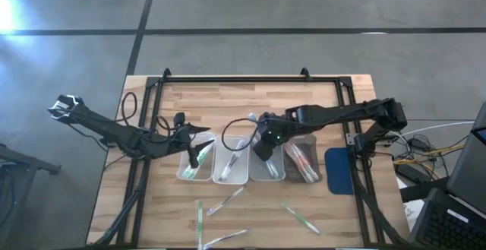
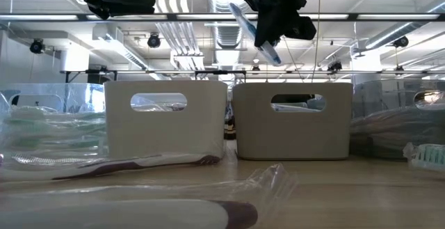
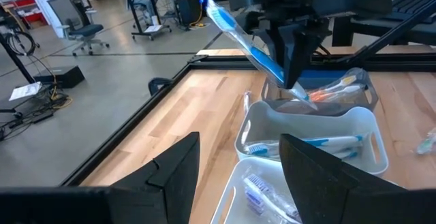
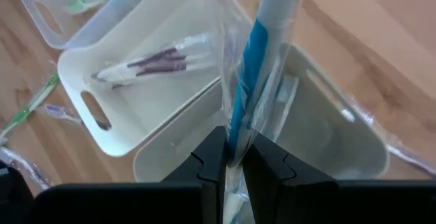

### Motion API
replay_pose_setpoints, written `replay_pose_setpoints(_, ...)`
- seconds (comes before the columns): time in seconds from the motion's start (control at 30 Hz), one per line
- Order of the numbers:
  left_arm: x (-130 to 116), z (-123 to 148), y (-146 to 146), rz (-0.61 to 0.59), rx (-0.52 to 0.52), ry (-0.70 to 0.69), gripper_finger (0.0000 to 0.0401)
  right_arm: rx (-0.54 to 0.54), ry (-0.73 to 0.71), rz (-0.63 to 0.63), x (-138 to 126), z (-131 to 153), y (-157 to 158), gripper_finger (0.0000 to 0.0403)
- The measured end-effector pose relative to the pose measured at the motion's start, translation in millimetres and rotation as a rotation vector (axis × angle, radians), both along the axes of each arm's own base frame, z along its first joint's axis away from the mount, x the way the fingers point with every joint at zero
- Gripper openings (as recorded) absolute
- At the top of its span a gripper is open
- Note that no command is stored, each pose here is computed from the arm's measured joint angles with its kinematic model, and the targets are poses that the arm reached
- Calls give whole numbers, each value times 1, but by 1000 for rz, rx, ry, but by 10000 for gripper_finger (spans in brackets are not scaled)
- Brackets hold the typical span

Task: Pick & Place Toothbrushes
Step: Put the blue toothbrush into the gray bin

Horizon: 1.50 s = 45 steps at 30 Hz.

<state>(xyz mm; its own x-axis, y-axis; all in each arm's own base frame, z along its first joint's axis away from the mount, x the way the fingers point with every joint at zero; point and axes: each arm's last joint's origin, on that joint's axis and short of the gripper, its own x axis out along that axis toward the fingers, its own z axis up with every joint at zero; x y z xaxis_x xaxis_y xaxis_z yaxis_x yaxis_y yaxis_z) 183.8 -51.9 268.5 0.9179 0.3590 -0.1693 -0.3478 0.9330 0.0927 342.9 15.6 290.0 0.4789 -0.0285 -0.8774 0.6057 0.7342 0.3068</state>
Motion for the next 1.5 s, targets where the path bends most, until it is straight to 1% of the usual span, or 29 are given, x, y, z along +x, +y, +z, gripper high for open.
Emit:
replay_pose_setpoints(0.37, 0, 0, 0, 0, -1, 2, 206, 37, 46, -17, -5, -14, 17, 34)
replay_pose_setpoints(0.5, 0, 0, 0, 1, -1, 4, 206, 58, 74, -48, -8, -23, 17, 34)
replay_pose_setpoints(0.93, 0, -1, 0, 0, 1, 8, 206, 131, 168, -83, -18, -49, 21, 34)
replay_pose_setpoints(1.07, 0, -1, 0, 1, 1, 8, 206, 171, 119, -75, -13, -48, 22, 33)
replay_pose_setpoints(1.2, 0, -1, 0, 0, 1, 7, 206, 202, 85, -62, -8, -34, 22, 27)
replay_pose_setpoints(1.3, 0, -1, 0, 0, 1, 7, 206, 203, 117, -74, -10, -22, 22, 23)
replay_pose_setpoints(1.4, 0, -1, 0, 1, 0, 5, 206, 209, 147, -107, -8, -17, 22, 22)
replay_pose_setpoints(1.5, 0, 0, 0, 1, 0, 4, 206, 204, 220, -109, 1, -26, 26, 21)
